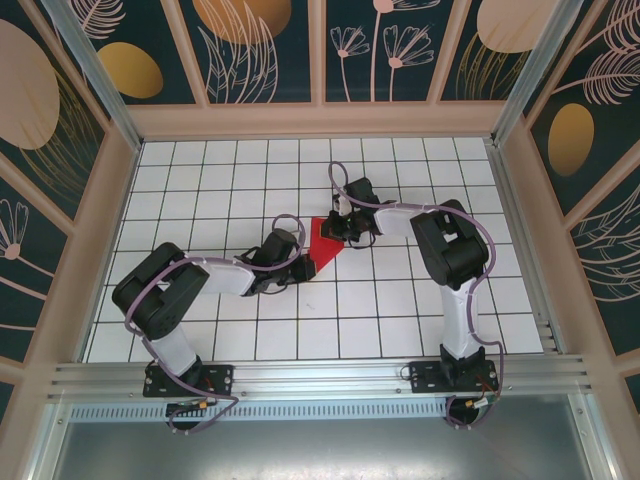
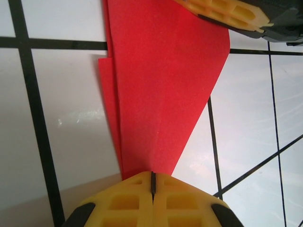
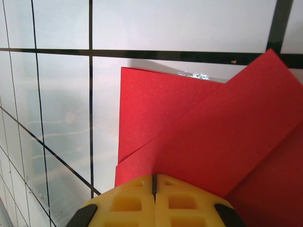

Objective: Fold a paper plane with a square sheet of paper (pick it up from the middle)
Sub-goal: Fourth fold the wing at the center of the table.

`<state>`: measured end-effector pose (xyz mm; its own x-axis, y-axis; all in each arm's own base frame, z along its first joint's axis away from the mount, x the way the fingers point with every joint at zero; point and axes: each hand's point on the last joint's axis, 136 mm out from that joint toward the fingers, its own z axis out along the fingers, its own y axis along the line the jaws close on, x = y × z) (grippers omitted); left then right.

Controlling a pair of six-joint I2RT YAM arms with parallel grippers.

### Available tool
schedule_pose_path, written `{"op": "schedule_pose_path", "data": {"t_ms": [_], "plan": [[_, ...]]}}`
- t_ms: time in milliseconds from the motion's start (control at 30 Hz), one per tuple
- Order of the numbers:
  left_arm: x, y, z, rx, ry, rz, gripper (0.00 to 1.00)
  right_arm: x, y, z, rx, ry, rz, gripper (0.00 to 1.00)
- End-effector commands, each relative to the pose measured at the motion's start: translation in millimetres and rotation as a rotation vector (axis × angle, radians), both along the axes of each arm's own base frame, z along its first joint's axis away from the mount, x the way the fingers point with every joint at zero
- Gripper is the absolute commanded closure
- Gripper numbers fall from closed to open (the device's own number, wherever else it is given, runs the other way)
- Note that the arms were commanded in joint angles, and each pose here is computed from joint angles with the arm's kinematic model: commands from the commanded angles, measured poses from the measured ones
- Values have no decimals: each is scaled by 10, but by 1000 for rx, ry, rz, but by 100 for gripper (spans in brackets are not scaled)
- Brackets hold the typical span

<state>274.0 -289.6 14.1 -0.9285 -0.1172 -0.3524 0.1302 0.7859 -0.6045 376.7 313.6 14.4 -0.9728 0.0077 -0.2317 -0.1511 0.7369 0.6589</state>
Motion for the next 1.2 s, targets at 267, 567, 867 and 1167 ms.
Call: {"op": "schedule_pose_path", "data": {"t_ms": [267,567,867,1167], "plan": [[-658,269,-368,127,212,-86,96,-336,-496,-939,-275,174,-71,100],[-582,267,-238,148,169,-88,95,-334,-500,-935,-278,174,-73,100],[76,32,495,96,-97,5,90,-331,-489,-939,-273,176,-74,100],[401,-260,687,23,-150,13,88,-319,-486,-922,-268,174,-75,100]]}}
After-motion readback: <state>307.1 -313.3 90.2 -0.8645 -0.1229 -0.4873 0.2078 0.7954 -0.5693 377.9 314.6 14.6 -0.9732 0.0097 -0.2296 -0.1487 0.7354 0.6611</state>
